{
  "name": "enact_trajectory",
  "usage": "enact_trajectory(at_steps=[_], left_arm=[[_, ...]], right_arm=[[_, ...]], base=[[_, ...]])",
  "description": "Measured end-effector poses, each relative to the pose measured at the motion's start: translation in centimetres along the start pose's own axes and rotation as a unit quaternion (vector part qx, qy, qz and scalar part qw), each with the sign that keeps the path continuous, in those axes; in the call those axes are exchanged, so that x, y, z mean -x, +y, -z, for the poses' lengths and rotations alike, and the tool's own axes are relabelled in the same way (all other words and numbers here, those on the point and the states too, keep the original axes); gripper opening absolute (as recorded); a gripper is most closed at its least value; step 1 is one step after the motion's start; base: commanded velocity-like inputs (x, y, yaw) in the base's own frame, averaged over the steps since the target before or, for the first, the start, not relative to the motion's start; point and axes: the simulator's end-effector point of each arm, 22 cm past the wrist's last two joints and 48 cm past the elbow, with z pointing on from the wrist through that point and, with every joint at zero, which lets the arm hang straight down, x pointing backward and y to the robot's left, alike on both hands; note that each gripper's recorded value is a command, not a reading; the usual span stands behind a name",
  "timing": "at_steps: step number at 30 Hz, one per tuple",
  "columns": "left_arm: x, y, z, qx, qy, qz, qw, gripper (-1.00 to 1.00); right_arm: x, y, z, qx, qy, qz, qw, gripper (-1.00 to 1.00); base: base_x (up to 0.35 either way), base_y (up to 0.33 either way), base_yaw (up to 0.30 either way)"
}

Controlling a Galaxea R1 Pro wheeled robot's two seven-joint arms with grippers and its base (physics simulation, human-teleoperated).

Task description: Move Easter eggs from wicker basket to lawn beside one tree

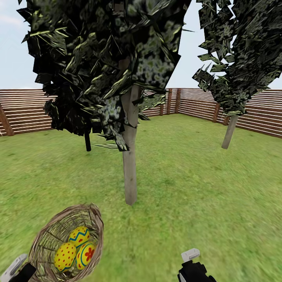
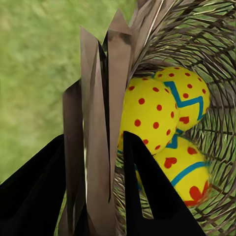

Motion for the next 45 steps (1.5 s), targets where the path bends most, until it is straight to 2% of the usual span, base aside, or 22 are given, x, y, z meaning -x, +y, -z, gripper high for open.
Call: enact_trajectory(at_steps=[8, 11, 12, 13, 14, 15, 16, 17, 18, 19, 20, 22, 23, 24, 25, 26, 28, 32, 34, 36, 39, 45], left_arm=[[-0.2, 0.0, -0.6, 0.0, 0.0, -0.001, 1.0, -1.0], [-0.3, 0.0, -0.9, -0.002, 0.001, -0.006, 1.0, -1.0], [-0.6, -0.1, -1.0, -0.002, 0.005, -0.016, 0.9999, -1.0], [-1.8, -0.6, -1.2, -0.004, 0.015, -0.03, 0.9994, -1.0], [-3.1, -1.1, -1.4, -0.007, 0.028, -0.051, 0.9982, -1.0], [-4.2, -1.4, -1.5, -0.009, 0.039, -0.072, 0.9966, -1.0], [-5.0, -1.8, -1.6, -0.011, 0.045, -0.077, 0.996, -1.0], [-5.4, -2.1, -1.7, -0.014, 0.05, -0.069, 0.9963, -1.0], [-5.6, -2.5, -1.8, -0.016, 0.065, -0.065, 0.9957, -1.0], [-5.7, -3.0, -1.9, -0.019, 0.083, -0.089, 0.9924, -1.0], [-5.7, -3.4, -1.9, -0.021, 0.097, -0.116, 0.9883, -1.0], [-5.5, -4.4, -2.1, -0.033, 0.099, -0.122, 0.9871, -1.0], [-5.4, -5.4, -2.2, -0.048, 0.095, -0.115, 0.9877, -1.0], [-5.1, -5.8, -2.3, -0.051, 0.088, -0.119, 0.9876, -1.0], [-4.7, -5.9, -2.4, -0.051, 0.083, -0.145, 0.9846, -1.0], [-5.3, -6.1, -2.6, -0.052, 0.08, -0.161, 0.9824, -1.0], [-6.4, -6.0, -2.8, -0.055, 0.083, -0.162, 0.9817, -1.0], [-5.9, -5.7, -3.2, -0.053, 0.077, -0.161, 0.9826, -1.0], [-4.8, -6.3, -3.2, -0.055, 0.064, -0.172, 0.9814, -1.0], [-3.4, -6.9, -3.2, -0.06, 0.046, -0.16, 0.9843, -1.0], [-3.6, -6.8, -3.2, -0.057, 0.052, -0.175, 0.9815, -1.0], [-4.0, -6.9, -3.2, -0.058, 0.053, -0.159, 0.9841, -1.0]], right_arm=[[0.1, -0.1, -0.7, -0.002, 0.0, 0.0, 1.0, 1.0], [0.3, -0.7, -1.1, 0.001, -0.001, -0.012, 0.9999, 1.0], [1.7, -2.5, -1.2, 0.008, -0.016, -0.027, 0.9995, 1.0], [3.1, -4.3, -1.3, 0.027, -0.031, -0.057, 0.9975, 1.0], [4.9, -6.8, -1.1, 0.04, -0.052, -0.09, 0.9938, 1.0], [7.7, -10.3, 0.1, 0.036, -0.082, -0.113, 0.9896, 1.0], [9.7, -12.8, 1.4, 0.035, -0.101, -0.13, 0.9858, 1.0], [11.1, -13.6, 2.3, 0.059, -0.118, -0.151, 0.9798, 1.0], [11.7, -14.0, 2.7, 0.07, -0.126, -0.158, 0.9768, 1.0], [11.7, -14.4, 2.7, 0.071, -0.127, -0.161, 0.9763, 1.0], [11.2, -16.6, 2.3, 0.056, -0.125, -0.16, 0.9775, 1.0], [10.5, -20.1, 2.1, 0.034, -0.126, -0.162, 0.9781, 1.0], [10.7, -20.3, 2.2, 0.033, -0.129, -0.163, 0.9776, 1.0], [10.9, -20.0, 2.2, 0.035, -0.131, -0.163, 0.9774, 1.0], [11.0, -19.9, 2.1, 0.035, -0.132, -0.162, 0.9773, 1.0], [11.1, -19.8, 2.0, 0.035, -0.133, -0.161, 0.9772, 1.0], [11.0, -19.6, 1.7, 0.037, -0.133, -0.162, 0.9771, 1.0], [11.4, -18.2, 1.4, 0.045, -0.133, -0.16, 0.977, 1.0], [11.5, -17.4, 1.5, 0.049, -0.133, -0.158, 0.9772, 1.0], [11.7, -16.7, 1.5, 0.053, -0.134, -0.156, 0.9771, 1.0], [11.9, -15.5, 1.6, 0.06, -0.133, -0.156, 0.9769, 1.0], [12.3, -14.2, 1.7, 0.07, -0.134, -0.155, 0.9763, 1.0]], base=[[0.0, 0.0, 0.0], [0.0, 0.0, 0.0], [0.0, 0.0, 0.0], [0.0, 0.0, 0.0], [0.0, 0.0, 0.0], [0.0, 0.0, 0.0], [0.0, 0.0, 0.0], [0.0, 0.0, 0.0], [0.0, 0.0, 0.0], [0.0, 0.0, 0.0], [0.0, 0.0, 0.0], [0.0, 0.0, 0.0], [0.0, 0.0, 0.0], [0.0, 0.0, 0.0], [0.0, 0.0, 0.0], [0.0, 0.0, 0.0], [0.0, 0.0, 0.0], [0.0, 0.0, 0.0], [0.0, 0.0, 0.0], [0.0, 0.0, 0.0], [0.0, 0.0, 0.0], [0.0, 0.0, 0.0]])
